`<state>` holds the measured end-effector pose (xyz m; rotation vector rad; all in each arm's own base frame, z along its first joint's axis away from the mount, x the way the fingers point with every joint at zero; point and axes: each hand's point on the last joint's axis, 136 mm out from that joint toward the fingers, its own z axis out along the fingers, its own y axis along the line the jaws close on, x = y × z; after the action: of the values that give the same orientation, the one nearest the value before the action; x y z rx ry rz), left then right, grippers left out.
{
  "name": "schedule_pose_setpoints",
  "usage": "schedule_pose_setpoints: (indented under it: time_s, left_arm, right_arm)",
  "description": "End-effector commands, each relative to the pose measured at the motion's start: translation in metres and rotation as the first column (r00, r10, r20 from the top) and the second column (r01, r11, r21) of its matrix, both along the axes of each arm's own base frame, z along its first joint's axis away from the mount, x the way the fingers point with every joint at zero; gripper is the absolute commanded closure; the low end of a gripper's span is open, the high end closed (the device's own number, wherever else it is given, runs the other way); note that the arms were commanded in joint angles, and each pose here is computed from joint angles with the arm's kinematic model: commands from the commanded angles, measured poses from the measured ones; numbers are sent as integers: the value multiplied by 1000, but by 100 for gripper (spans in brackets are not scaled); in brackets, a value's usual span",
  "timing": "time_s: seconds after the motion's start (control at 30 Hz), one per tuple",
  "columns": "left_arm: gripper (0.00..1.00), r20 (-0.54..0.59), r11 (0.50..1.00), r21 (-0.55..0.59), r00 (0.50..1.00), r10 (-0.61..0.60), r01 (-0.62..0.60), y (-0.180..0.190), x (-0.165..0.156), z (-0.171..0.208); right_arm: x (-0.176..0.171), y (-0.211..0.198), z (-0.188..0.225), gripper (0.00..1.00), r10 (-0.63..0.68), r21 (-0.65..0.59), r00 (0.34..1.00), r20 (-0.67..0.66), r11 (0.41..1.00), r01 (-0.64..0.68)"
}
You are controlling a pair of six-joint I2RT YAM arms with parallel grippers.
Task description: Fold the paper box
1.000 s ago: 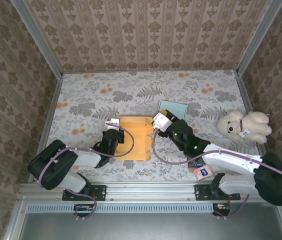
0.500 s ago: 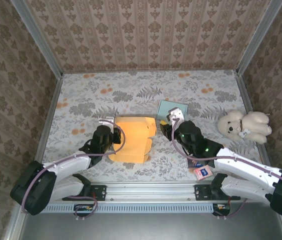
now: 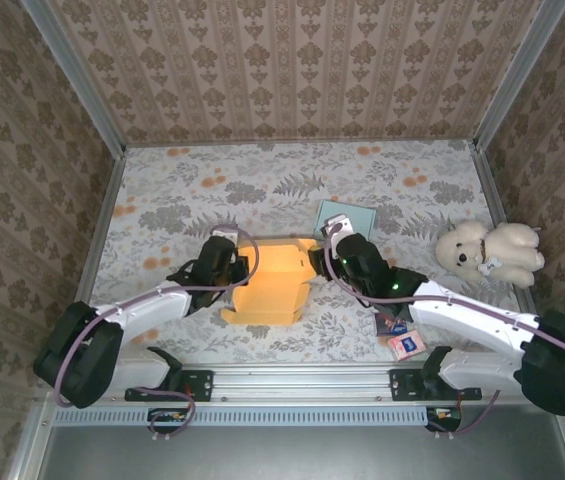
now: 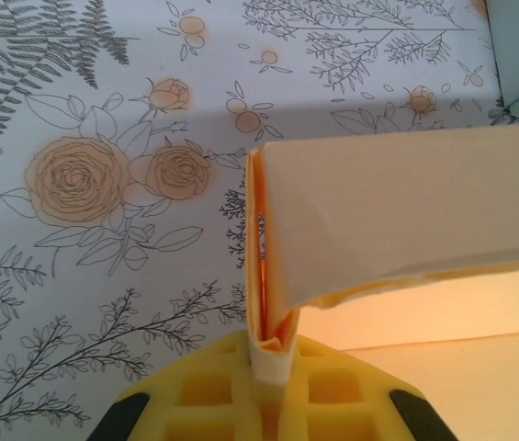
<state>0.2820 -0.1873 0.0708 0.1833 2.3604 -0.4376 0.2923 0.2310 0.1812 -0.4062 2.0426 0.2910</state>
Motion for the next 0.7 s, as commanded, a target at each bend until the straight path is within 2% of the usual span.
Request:
schedule_pose_setpoints:
  time_s: [0.0,0.1,0.37,0.63,0.67]
  left_arm:
    - [100,-61,999,36,998,20,-18,4,-3,-8]
    - [100,-69,995,95,997,39,-33,8,-2,-11]
    - [100,-46,985,169,998,36,-28,1,-6,-7]
    - [100,-35,982,182,997,64,-56,2,-4,-5]
    - [100,-36,981,183,997,71,-63,2,-3,-5]
  right_arm:
    - [12,1,0,47,-22,-15,1000,12,1000,22]
    - [18,0,-12,46,-19,-1,1000,-25,1000,19]
    - [33,-1,-34,46,-15,40,996,-86,999,18]
    - [34,3,-50,46,-8,30,992,-125,999,12]
    - [34,4,-62,46,-10,13,989,-151,1000,12]
